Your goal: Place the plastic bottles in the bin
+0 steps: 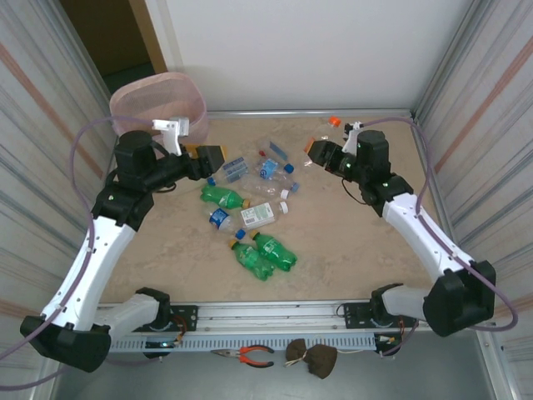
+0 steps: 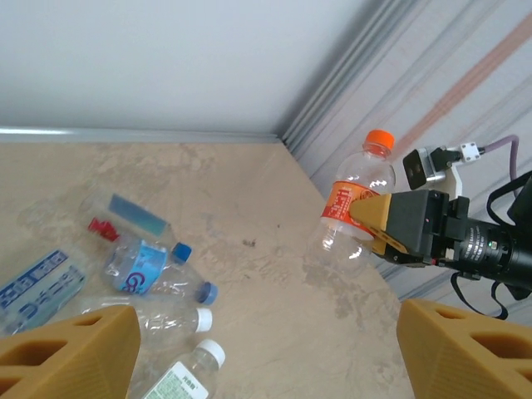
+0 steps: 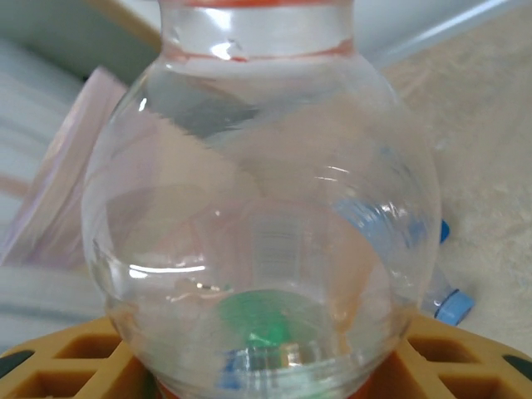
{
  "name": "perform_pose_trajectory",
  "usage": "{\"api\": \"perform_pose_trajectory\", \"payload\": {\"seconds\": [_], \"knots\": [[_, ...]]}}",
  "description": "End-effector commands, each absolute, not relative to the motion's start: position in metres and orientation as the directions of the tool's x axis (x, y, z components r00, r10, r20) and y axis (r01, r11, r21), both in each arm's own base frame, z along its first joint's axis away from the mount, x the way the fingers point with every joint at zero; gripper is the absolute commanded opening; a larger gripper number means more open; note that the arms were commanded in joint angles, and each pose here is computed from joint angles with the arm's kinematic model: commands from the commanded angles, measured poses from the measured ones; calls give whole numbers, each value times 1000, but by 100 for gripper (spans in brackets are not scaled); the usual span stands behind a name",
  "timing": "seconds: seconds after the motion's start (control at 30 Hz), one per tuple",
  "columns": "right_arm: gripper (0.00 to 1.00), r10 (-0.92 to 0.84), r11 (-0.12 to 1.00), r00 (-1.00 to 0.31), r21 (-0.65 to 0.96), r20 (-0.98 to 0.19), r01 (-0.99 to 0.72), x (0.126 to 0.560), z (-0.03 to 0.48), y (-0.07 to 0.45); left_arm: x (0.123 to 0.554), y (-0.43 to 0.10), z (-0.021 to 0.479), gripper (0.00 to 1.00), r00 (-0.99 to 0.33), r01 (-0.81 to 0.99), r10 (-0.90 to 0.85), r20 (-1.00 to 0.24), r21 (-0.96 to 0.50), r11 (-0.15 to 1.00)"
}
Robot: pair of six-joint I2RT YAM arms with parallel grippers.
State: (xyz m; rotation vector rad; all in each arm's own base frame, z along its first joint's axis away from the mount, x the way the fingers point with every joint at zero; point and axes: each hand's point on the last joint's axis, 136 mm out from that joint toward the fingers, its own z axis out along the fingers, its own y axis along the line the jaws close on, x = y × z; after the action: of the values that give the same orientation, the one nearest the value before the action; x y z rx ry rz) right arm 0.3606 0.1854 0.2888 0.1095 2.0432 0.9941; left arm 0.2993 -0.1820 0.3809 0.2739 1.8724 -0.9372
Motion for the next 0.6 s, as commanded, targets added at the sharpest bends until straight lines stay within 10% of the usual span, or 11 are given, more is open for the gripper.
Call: {"api": "perform_pose_trajectory", "payload": {"seconds": [0.0,0.57], "knots": [[56,187,665,-601,551,-777,-505,325,300,202,293,-192,402,82,-395,653,-179,-901,-413,635],[55,-34,464,-268,222,-963,-857,220,363,219,241,-254,440,81,-211,936,-100,-972,-231,266]]}}
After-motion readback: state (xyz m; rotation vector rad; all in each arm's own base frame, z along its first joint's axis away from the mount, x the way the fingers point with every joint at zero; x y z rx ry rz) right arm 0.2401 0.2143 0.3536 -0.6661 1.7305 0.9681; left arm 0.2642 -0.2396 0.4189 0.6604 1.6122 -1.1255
